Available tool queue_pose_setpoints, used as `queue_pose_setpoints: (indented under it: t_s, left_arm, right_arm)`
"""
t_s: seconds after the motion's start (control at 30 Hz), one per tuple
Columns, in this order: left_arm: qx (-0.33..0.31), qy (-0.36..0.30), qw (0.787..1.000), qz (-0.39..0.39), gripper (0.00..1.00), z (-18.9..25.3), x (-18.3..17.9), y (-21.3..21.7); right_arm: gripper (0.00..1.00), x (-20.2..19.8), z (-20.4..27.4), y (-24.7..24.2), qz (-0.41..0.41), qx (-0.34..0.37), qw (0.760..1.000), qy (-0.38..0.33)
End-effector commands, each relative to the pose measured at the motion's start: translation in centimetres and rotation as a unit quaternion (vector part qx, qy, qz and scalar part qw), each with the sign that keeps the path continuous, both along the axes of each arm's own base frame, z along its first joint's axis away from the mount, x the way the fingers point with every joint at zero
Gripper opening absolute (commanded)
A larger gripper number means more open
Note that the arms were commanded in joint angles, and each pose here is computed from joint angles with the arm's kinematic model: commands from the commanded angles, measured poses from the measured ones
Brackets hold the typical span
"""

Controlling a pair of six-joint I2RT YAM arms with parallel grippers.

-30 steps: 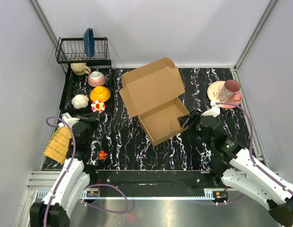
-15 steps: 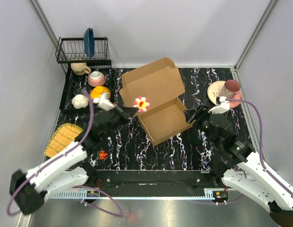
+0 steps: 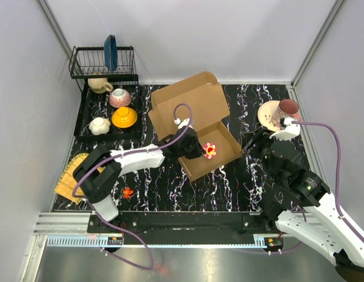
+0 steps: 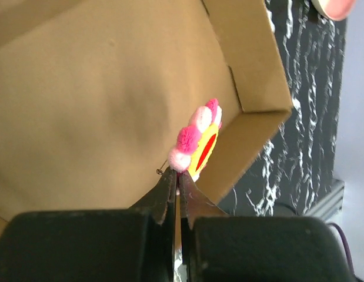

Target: Fold the paper box

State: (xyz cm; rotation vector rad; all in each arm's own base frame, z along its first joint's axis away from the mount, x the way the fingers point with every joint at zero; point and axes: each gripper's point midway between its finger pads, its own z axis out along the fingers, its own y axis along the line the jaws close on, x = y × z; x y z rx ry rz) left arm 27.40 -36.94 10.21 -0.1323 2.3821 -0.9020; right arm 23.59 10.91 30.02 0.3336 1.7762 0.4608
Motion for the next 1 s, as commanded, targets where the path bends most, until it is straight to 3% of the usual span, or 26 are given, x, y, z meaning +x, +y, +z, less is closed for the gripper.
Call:
queue_pose_setpoints:
  t_s: [0.0,0.13,0.17,0.2,0.3,0.37,0.6,0.8,0.9,0.97]
  left_arm:
    - [-0.026,-0.019,0.999,-0.003,0.02,2.2,3.5,-1.2]
    - [-0.015,-0.027,1.000,0.001,0.09,2.3,5.3,-1.5]
    - [-0.007,-0.019,1.000,-0.001,0.14,1.9,5.3,-1.3]
    - [-0.006,-0.019,1.000,-0.002,0.28,1.9,5.4,-1.4]
    - [0.003,-0.021,1.000,-0.001,0.48,2.1,5.6,-1.1]
    - [0.009,-0.024,1.000,-0.001,0.53,2.3,5.6,-0.8]
    - [0.023,-0.047,0.999,-0.005,0.58,4.0,4.8,0.8]
    - [0.020,-0.148,0.989,-0.003,0.60,10.9,-0.1,4.3]
    - [0.013,-0.185,0.982,0.042,0.60,12.7,-3.4,7.4]
    - [0.025,-0.167,0.980,0.103,0.60,9.5,-4.3,10.2]
  right_arm:
    - [0.64,0.0,0.7,-0.8,-0.015,-0.012,1.000,-0.009]
    - [0.64,0.0,0.1,-0.6,-0.011,-0.013,1.000,-0.003]
    - [0.64,0.0,-0.1,-0.6,-0.011,-0.014,1.000,-0.002]
    - [0.64,0.0,-0.3,-0.6,-0.010,-0.014,1.000,0.000]
    - [0.64,-0.1,-0.6,-0.7,-0.012,-0.014,1.000,0.001]
    - [0.65,-0.1,-0.7,-0.9,-0.016,-0.015,1.000,0.000]
    - [0.66,0.4,-1.2,-0.7,-0.019,-0.030,0.999,0.007]
    - [0.70,2.8,-4.2,-0.2,-0.043,-0.108,0.992,0.046]
    - [0.73,4.6,-6.3,0.7,-0.051,-0.139,0.986,0.072]
    - [0.76,6.6,-7.9,1.2,-0.047,-0.160,0.982,0.085]
